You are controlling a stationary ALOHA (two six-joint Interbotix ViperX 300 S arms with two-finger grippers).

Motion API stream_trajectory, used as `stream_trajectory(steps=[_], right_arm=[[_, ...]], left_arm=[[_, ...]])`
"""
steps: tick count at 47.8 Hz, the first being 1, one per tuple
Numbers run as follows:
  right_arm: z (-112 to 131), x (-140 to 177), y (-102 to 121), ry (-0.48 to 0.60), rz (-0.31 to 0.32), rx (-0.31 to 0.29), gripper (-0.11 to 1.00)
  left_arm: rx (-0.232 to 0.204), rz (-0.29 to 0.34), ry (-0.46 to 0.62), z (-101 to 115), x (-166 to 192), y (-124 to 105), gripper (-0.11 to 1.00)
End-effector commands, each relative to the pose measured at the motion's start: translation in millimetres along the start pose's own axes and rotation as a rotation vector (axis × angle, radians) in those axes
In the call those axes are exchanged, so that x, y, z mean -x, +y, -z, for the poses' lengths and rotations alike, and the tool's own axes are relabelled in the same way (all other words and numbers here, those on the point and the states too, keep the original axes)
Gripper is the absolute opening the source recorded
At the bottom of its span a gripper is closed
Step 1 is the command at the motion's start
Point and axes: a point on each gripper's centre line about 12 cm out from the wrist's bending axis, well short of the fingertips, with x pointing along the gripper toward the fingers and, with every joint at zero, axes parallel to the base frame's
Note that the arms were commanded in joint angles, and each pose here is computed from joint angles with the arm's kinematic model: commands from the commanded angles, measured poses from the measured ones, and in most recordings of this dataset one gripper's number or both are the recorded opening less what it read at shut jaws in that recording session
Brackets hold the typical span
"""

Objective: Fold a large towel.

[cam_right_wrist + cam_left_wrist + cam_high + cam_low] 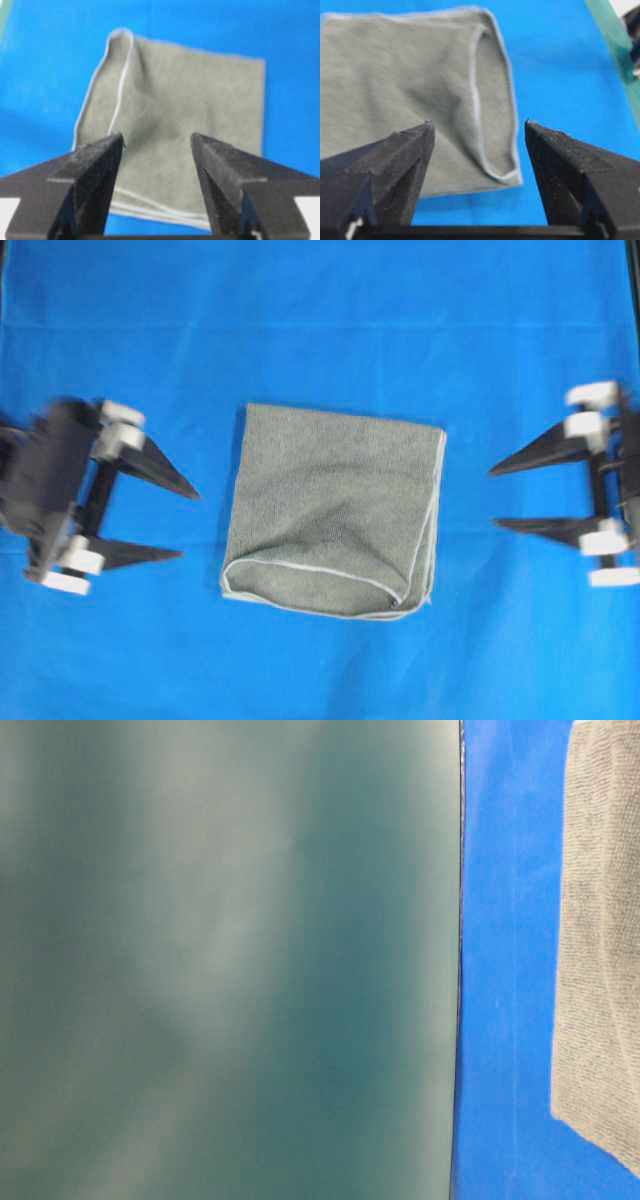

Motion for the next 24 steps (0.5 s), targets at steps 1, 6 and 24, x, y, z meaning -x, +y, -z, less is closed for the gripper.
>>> stream_trajectory(steps=[1,6,24], right_arm=[[-1.2,24.2,-8.1,-0.091,-0.006,0.007,0.6],[10.3,41.7,-16.3,-0.165,-0.008,0.022,0.6],[77.7,64.7,-50.3,-0.306,0.076,-0.095,0.59]], left_arm=[[0.0,-0.025,-0.086,-2.3,21.4,6.7,0.69],[0.013,-0.058,-0.152,10.0,45.0,14.2,0.69],[0.074,-0.147,-0.249,79.5,83.8,26.5,0.69]])
